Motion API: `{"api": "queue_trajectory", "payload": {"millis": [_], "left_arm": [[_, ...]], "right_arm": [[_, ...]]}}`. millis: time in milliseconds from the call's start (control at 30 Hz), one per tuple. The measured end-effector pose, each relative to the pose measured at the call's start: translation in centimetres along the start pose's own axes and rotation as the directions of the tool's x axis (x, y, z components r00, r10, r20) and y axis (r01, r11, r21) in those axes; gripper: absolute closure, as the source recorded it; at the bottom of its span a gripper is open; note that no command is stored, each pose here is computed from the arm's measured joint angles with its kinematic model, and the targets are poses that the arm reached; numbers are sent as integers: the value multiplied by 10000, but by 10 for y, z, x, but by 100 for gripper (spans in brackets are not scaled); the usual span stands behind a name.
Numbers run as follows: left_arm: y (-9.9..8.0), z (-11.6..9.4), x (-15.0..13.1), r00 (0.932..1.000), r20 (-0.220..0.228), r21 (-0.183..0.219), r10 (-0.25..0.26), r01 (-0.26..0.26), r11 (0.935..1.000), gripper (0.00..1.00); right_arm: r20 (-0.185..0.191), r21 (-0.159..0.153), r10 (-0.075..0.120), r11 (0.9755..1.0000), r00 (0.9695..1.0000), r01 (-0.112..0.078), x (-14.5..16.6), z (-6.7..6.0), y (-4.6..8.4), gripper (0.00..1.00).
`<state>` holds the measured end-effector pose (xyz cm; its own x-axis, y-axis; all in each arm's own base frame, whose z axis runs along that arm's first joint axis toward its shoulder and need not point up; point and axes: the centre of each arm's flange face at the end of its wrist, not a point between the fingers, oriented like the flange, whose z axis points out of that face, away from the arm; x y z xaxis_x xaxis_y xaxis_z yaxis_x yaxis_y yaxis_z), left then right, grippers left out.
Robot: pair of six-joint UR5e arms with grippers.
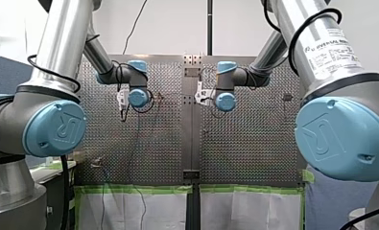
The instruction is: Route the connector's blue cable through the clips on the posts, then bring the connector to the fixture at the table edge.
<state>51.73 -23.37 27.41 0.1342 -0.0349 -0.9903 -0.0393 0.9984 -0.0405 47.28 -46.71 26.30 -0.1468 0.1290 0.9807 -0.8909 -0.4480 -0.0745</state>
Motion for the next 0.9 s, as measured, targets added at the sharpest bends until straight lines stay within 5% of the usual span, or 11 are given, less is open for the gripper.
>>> {"api": "queue_trajectory", "payload": {"millis": [333,500,567,800,833,867,900], "left_arm": [[3,10,0,10000,-17,-14,16,-16,10000,98],[4,12,0,9999,-2,89,-165,165,9998,74],[4,12,0,9998,-16,137,-206,206,9997,49],[11,10,4,9990,-407,-56,-192,189,9998,35],[12,10,4,9987,-473,-84,-208,204,9998,27],[14,10,5,9983,-541,-94,-222,217,9997,8],[15,10,6,9977,-634,-78,-236,231,9997,8]], "right_arm": [[51,-34,-26,10000,10000,26,-6,4,6,100],[51,-23,-26,10000,10000,26,-6,4,6,100],[60,5,-27,10000,10000,27,-6,4,5,100],[127,102,-36,9999,9999,35,-8,3,4,100],[139,105,-38,9999,9999,36,-8,3,4,100],[152,106,-40,9999,9999,38,-8,3,4,100],[166,107,-42,9999,9999,40,-8,3,4,100]]}}
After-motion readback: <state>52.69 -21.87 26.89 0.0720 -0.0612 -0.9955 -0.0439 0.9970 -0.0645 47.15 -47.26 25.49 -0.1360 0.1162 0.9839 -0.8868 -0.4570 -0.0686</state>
